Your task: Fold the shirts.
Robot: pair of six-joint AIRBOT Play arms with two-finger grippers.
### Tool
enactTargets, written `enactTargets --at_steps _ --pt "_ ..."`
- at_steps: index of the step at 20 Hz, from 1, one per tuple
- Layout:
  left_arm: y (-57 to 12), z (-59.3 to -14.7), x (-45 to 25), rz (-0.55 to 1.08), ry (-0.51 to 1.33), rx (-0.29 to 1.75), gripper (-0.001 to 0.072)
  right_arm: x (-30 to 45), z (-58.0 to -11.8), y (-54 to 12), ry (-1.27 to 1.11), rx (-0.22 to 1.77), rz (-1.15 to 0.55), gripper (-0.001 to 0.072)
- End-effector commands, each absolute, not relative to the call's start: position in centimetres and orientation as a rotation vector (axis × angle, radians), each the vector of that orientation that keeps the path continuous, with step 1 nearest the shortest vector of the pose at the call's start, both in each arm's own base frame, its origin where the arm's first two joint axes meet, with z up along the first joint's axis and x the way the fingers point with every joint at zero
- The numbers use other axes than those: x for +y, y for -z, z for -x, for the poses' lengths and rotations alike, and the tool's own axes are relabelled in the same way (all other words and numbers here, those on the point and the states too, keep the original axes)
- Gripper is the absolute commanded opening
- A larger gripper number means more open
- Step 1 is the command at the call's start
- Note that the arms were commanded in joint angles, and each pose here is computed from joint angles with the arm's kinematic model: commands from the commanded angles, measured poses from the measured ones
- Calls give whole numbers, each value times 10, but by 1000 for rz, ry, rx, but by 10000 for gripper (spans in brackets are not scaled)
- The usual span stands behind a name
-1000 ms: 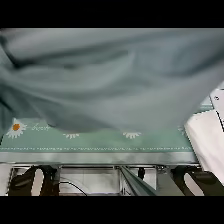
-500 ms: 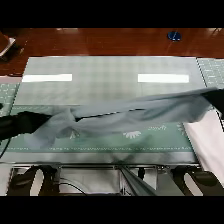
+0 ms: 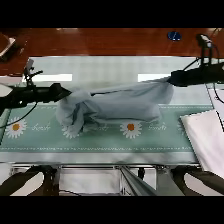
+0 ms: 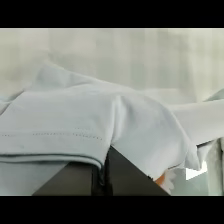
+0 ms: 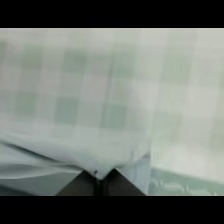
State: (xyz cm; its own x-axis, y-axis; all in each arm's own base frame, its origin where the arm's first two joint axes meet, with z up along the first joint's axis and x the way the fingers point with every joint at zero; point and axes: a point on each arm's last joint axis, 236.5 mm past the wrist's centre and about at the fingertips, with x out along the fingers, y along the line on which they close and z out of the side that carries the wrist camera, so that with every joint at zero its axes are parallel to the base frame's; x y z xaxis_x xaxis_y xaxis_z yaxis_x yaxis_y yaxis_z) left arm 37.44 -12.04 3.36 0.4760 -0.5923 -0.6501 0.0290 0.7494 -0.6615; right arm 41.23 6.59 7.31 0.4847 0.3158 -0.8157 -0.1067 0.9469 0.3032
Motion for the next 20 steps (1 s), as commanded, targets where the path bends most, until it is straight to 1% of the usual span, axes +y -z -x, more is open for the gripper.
enactTargets --at_steps 1,2,3,4,5,6,8,9,11,13,14,16,18,20 --pt "-4 -422 -135 634 418 1061 110 72 -470 -26 -247 1075 -325 42" --pt "0 -424 -143 630 443 1089 469 76 -481 -20 -246 1086 -366 209" --pt "2 -420 -149 615 482 1133 513 81 -489 -20 -254 1087 -401 410" --pt "5 -409 -147 545 526 1200 512 84 -493 -25 -272 1092 -416 411" --pt "8 -396 -136 493 526 1278 512 81 -494 -31 -278 1094 -406 411" --pt "14 -379 -119 454 488 1370 511 72 -492 -38 -281 1096 -377 411" --pt "24 -338 -66 388 336 1538 511 33 -476 -43 -230 1134 -339 410" --pt "25 -323 -47 389 278 1560 511 7 -460 -41 -186 1182 -330 410" --pt "27 -297 -27 468 194 1521 511 -33 -424 -26 -105 1264 -364 409" --pt "39 -265 -21 575 122 1462 511 -53 -387 1 -26 1282 -468 404" --pt "46 -251 -28 662 105 1429 511 -53 -371 14 2 1266 -535 404" --pt "55 -230 -54 842 119 1335 511 -40 -342 36 12 1216 -631 404" --pt "62 -219 -79 986 145 1257 511 -27 -321 51 19 1198 -670 404" --pt "70 -220 -95 1066 172 1188 511 -18 -306 63 17 1225 -696 404"
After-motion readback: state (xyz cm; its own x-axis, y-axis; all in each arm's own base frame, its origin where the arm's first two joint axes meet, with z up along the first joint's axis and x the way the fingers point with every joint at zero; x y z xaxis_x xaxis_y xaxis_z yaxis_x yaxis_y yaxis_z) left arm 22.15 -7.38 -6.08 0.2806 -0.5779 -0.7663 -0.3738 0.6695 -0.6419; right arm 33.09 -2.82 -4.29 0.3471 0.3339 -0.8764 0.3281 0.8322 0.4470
